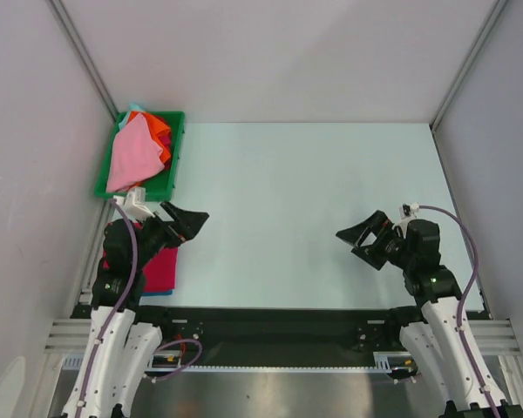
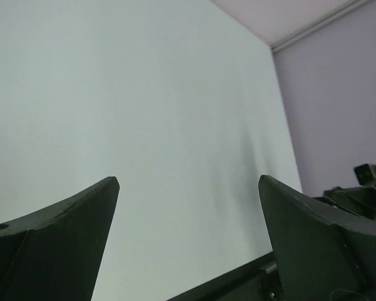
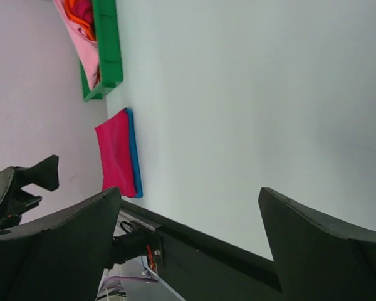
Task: Fold and stack the t-shirts
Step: Grab the tshirt from the pile
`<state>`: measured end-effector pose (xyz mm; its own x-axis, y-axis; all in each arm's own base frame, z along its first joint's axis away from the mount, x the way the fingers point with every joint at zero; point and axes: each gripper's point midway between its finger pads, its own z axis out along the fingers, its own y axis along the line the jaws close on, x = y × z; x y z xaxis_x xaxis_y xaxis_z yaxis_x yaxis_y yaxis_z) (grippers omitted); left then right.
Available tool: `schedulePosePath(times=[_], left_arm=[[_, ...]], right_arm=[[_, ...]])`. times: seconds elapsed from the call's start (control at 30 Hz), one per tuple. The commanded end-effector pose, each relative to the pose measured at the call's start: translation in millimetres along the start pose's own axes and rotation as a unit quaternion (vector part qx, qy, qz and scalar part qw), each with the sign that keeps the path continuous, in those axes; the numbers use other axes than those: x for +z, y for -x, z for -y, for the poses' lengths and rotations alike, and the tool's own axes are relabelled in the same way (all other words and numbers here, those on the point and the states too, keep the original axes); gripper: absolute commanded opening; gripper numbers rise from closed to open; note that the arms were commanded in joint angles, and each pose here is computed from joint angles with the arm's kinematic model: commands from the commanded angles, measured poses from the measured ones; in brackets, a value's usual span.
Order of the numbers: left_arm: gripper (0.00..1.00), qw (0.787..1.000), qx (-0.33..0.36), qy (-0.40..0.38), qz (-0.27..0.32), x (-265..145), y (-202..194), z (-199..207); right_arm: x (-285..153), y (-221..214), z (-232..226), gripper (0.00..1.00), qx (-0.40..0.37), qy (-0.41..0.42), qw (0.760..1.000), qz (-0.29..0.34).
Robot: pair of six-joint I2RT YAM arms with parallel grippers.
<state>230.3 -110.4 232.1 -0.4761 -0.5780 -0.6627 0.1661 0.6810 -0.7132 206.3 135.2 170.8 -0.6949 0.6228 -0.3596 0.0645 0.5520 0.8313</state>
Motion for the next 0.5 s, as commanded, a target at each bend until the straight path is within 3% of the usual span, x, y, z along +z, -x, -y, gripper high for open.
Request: schedulePosePath(times=[0.0,0.1,0.13,0.2,0.23,0.27,0.33,0.37,0.43,0.47], left_arm=[[1.0,0.994,0.018,0.104,-0.001,-7,5,-33],[1.0,0.998,-0.002,0.065,-0.023,5,-1,-22],[1.0,0.998,-0.005,0.062,-0.021,9,1,-22],[1.0,0.993,-0.012,0.121,0.009,8,17,-36],[1.0,0.983,-0.059,0.172,0.014,7,19,-49],[1.0,0.967,-0.063,0.247,0.02,-5,20,-73],[1.0,0.956,-0.038,0.286,0.047,-9,44,-77],[1.0,0.943,-0.042,0.329,0.031,-12,40,-91],[1.0,0.916,-0.061,0.392,0.064,-28,62,-100],[1.0,0.912,-0.059,0.402,0.06,-29,67,-103]], right_arm=[[-15,9,0,1.0,-0.011,-0.039,0.999,0.01],[-32,15,-15,1.0,-0.006,-0.052,0.999,0.012],[-42,29,-22,1.0,-0.007,-0.068,0.997,0.042],[-46,27,-27,1.0,-0.022,-0.059,0.997,0.035],[-47,27,-31,1.0,-0.044,-0.052,0.997,0.03],[-47,25,-33,1.0,-0.052,-0.05,0.997,0.021],[-43,18,-31,1.0,-0.055,-0.064,0.996,-0.017],[-44,21,-36,1.0,-0.073,-0.063,0.995,-0.022],[-41,20,-35,1.0,-0.083,-0.078,0.993,-0.041],[-41,20,-38,1.0,-0.091,-0.079,0.992,-0.047]])
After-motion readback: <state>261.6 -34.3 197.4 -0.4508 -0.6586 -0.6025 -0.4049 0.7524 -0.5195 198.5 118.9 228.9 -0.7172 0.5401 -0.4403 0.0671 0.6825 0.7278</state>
